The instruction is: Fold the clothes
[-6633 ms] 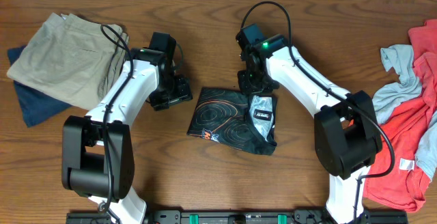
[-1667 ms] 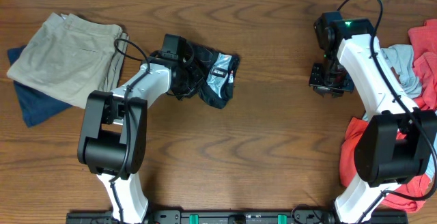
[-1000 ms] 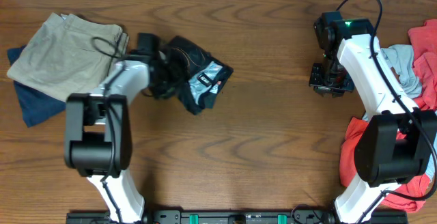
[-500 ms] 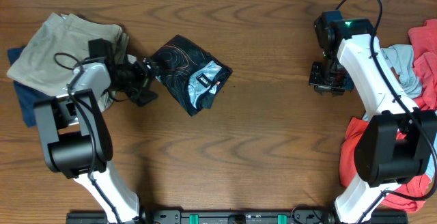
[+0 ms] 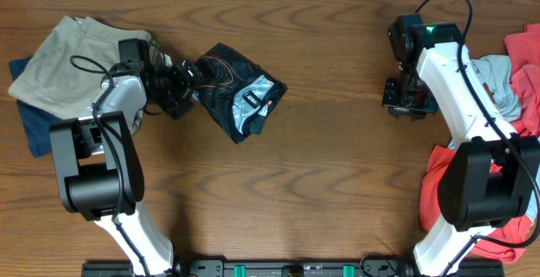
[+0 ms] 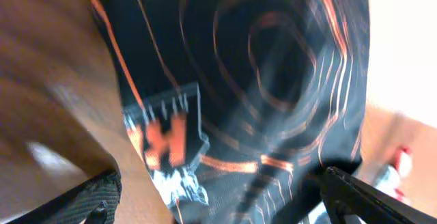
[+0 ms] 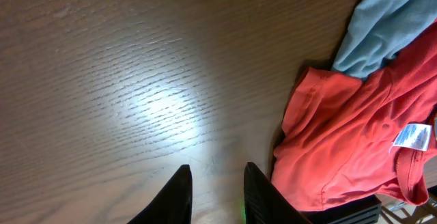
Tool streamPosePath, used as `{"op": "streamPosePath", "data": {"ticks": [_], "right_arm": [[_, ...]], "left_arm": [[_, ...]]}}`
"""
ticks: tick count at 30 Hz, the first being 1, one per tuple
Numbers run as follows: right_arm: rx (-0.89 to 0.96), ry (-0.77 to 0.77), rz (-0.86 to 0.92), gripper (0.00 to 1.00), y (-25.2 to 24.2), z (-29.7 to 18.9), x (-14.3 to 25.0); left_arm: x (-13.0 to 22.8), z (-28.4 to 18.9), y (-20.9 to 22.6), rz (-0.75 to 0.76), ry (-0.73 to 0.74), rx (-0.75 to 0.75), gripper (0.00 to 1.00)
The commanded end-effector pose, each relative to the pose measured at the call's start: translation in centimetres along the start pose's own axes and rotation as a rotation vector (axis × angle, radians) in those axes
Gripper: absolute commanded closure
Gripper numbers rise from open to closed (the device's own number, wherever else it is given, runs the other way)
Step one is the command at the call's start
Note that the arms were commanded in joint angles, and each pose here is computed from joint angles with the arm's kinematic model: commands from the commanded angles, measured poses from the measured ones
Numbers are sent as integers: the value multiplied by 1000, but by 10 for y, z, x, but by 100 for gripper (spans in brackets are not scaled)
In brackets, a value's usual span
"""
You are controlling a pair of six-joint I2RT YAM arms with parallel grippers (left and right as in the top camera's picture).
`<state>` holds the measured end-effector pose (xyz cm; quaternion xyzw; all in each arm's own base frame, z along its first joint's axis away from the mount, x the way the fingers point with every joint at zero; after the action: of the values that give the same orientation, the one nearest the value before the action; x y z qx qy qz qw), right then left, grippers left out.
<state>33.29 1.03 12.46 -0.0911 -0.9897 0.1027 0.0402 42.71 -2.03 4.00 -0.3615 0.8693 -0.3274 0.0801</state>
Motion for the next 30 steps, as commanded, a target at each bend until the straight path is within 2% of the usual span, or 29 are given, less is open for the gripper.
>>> {"op": "streamPosePath", "data": {"ticks": [1, 12, 15, 21, 24, 30], "right_arm": [[11, -19, -5, 76, -8, -5, -1], [13, -16, -7, 75, -8, -5, 0], [13, -15, -10, 76, -8, -5, 0], [15, -9, -16, 76, -8, -5, 1], [15, -10, -16, 75, -8, -5, 1], [13, -16, -15, 75, -8, -5, 0]], "left_arm": [[-26, 5, 35, -8, -155, -177, 4], [-42, 21, 19, 67, -231, -119, 6], [-48, 29, 16, 89, -251, -95, 10], [-47, 38, 16, 98, -245, -94, 34], [-39, 43, 17, 105, -225, -106, 39], [-31, 48, 13, 187, -204, -120, 85]]}}
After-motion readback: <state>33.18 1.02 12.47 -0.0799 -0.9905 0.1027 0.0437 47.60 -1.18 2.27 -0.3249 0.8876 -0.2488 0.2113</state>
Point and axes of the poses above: each gripper's point midway between its finger pads, its own z axis out along the fingers, its own y axis along the line the jaws close on, x = y × z, the point moved 2 cm from there along -z, back along the fingers, and after that the axes turned 7 degrees about -z, right-handed, at the moved point
